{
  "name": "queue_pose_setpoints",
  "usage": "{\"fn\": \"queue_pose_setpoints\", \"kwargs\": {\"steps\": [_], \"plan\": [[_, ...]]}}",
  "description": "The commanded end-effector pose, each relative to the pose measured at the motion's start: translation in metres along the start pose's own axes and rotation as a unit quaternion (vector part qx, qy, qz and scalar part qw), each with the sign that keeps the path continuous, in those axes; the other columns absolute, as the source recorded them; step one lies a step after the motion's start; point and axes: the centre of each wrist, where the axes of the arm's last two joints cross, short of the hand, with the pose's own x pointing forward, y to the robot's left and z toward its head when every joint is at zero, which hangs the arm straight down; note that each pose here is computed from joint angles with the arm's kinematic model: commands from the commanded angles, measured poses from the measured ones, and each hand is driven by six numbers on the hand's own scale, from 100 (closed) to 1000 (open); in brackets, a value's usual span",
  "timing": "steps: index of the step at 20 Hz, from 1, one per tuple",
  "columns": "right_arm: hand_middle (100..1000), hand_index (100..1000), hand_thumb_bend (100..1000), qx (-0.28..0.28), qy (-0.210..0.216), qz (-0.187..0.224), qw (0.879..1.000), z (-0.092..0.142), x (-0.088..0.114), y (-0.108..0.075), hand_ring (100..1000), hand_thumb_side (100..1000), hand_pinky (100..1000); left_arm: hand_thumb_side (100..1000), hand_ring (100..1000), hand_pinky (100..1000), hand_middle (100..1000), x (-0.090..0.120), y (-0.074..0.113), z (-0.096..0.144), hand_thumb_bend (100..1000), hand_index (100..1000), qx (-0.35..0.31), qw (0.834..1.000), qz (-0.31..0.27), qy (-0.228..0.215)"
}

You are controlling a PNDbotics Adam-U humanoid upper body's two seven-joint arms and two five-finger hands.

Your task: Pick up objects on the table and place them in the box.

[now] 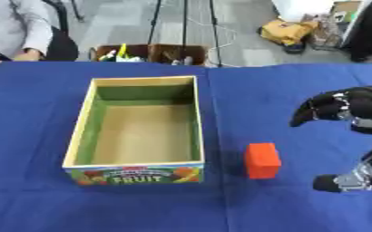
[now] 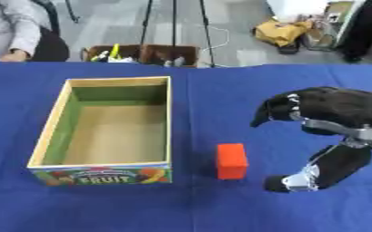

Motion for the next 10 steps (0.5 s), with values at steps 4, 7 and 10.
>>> {"fn": "queue_pose_setpoints", "kwargs": {"steps": [4, 7, 10], "plan": [[811, 918, 610, 0.028, 0.005, 0.006, 1.0, -0.011, -0.003, -0.002, 869, 797, 743, 816, 470, 227, 522, 0.007, 0.002, -0.003, 100, 412, -0.004, 1.0, -0.001, -0.015], [808, 916, 594, 0.026, 0.009, -0.012, 1.0, -0.019, -0.006, 0.0, 868, 797, 742, 816, 470, 227, 522, 0.007, 0.002, -0.003, 100, 412, -0.005, 1.0, -0.001, -0.015], [802, 911, 548, 0.017, 0.014, -0.024, 0.999, -0.026, -0.007, 0.0, 865, 805, 741, 816, 470, 227, 522, 0.007, 0.002, -0.003, 100, 412, -0.005, 1.0, 0.0, -0.015]]}}
